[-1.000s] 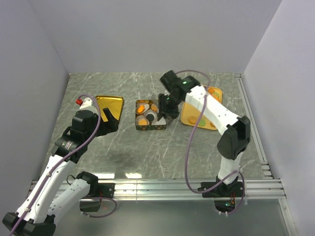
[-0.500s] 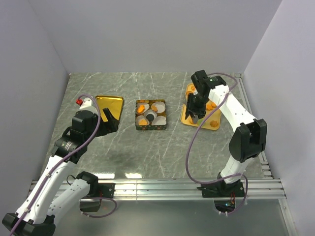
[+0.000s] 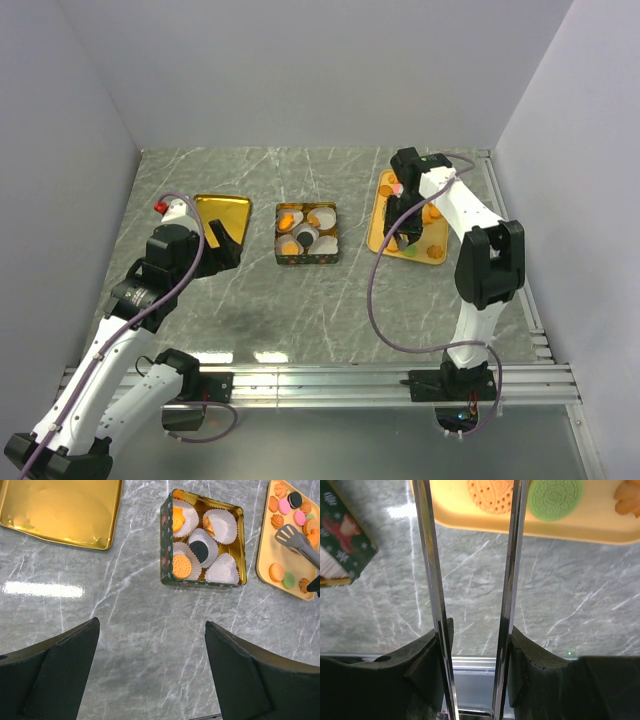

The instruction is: Pack the cookies

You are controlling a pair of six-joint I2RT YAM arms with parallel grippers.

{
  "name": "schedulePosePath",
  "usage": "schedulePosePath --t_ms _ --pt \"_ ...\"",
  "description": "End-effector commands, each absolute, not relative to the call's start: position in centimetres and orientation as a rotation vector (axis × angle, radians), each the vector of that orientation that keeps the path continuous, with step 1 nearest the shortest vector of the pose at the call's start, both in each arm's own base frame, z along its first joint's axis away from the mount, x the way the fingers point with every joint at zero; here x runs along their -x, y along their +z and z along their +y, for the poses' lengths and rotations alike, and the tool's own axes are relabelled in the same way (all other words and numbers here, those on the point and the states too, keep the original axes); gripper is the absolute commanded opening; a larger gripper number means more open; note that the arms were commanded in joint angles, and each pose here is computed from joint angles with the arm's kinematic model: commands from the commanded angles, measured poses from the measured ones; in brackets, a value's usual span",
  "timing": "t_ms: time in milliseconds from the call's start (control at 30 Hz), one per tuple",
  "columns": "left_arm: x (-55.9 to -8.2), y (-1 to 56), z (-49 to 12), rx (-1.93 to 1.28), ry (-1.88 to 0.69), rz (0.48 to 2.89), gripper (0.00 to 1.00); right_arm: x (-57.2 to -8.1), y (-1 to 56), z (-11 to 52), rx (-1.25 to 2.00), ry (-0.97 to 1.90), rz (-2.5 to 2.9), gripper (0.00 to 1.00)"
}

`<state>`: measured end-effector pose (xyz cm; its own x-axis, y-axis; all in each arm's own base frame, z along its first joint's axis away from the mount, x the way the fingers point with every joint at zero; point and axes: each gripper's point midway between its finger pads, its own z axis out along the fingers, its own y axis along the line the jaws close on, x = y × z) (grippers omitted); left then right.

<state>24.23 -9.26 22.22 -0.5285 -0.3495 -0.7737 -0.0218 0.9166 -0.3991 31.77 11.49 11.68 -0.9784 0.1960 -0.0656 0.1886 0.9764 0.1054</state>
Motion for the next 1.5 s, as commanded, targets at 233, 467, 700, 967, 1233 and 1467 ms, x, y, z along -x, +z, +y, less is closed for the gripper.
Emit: schedulePosePath --t_ms 233,467,700,967,1233,1467 --pt "-24.5 23.4 -8.5 0.304 -0.419 2.037 0.93 -34.6 11.3 10.5 -0.260 0.080 3.057 0.50" --pt "-24.8 23.5 -7.7 0.326 -0.413 2.025 0.93 -35.8 10.9 10.4 -0.244 0.035 3.077 0.49" --pt "-24.8 23.5 -7.6 0.328 -0.410 2.026 0.93 -36.2 10.2 10.0 -0.258 0.003 3.095 0.49" --pt "-24.8 23.4 -7.7 0.321 -0.414 2.030 0.92 -36.7 9.5 10.2 -0.266 0.003 3.106 0.49" --pt "-24.9 23.5 -7.8 0.321 -0.415 2.027 0.92 -37.2 9.1 10.3 -0.278 0.001 3.107 0.50" --pt "-24.8 23.6 -7.7 0.322 -0.414 2.025 0.93 -37.2 8.3 10.2 -0.275 -0.013 3.126 0.47"
